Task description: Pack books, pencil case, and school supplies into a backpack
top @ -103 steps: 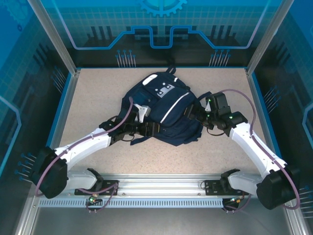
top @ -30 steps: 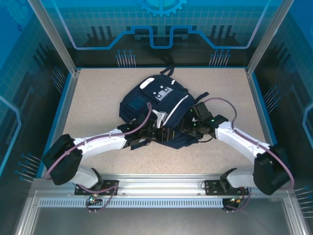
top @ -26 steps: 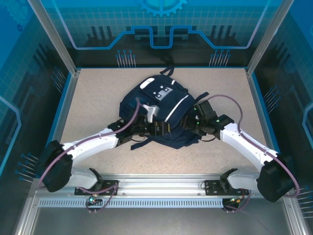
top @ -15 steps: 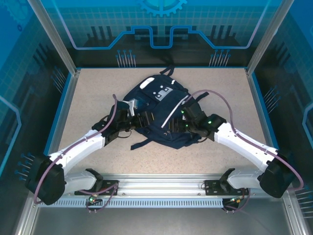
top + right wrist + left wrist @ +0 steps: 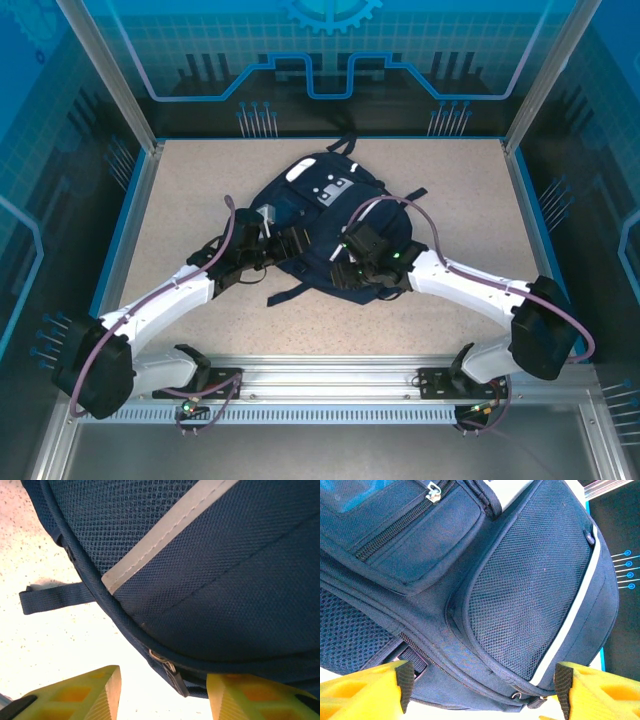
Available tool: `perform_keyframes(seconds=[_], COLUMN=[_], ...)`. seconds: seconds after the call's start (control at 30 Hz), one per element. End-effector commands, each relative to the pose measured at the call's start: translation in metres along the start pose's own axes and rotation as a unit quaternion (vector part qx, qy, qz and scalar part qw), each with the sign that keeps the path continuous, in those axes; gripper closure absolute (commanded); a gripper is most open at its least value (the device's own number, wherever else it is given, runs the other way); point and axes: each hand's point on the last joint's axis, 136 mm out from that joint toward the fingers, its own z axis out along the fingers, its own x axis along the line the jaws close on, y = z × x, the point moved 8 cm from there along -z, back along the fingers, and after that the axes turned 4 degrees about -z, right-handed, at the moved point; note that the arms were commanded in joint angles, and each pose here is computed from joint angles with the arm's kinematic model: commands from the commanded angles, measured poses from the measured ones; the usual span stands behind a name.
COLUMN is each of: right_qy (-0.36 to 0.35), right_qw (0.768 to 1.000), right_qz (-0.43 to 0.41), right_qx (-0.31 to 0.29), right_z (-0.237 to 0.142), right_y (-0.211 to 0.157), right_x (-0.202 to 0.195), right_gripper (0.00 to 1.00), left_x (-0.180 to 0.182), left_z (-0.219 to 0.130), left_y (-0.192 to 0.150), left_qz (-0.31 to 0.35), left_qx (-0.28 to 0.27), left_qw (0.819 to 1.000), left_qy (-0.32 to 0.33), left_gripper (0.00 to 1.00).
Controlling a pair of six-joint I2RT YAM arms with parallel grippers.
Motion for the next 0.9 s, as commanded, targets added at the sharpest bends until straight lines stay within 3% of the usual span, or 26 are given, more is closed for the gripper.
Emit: perform_keyframes(seconds=[0.0,0.27,0.43,0.53,0.7,0.87], right_qy=[-0.004,-0.024,-0.039,-0.053,-0.053,-0.043], right_qw=[1.0,1.0,0.999,0.999,0.998,0.999], right_qz=[-0.009,-0.002,-0.001,-0.002,-0.012,-0.014], right_qx=[-0.005,0.0,0.008,-0.001,-0.01,-0.014], right_z=[0.005,0.017,0.019,0.014,0.006,0.003], right_y=[0.003,0.006,0.007,0.009,0.014,0.018], right_x=[0.004,0.004,0.002,-0.001,0.0,0.003], right_gripper=[0.52,0.63,0.86,0.95,0.98,0.99], left_x=[0.005,0.0,-0.002,-0.001,-0.001,-0.007], left_z=[-0.001,0.001,0.004,0.01,0.024,0.038], left_y=[0.0,0.002,0.001,-0.003,-0.013,-0.019], left_qz=[-0.02,-0.023,-0.04,-0.07,-0.13,-0.142], left_qx=[-0.001,0.004,0.018,0.033,0.058,0.074], left_qw=[1.0,1.0,0.999,0.996,0.987,0.984], left_qy=[0.011,0.001,-0.014,-0.034,-0.079,-0.084], left_gripper=[0.24,0.24,0.24,0.25,0.28,0.31])
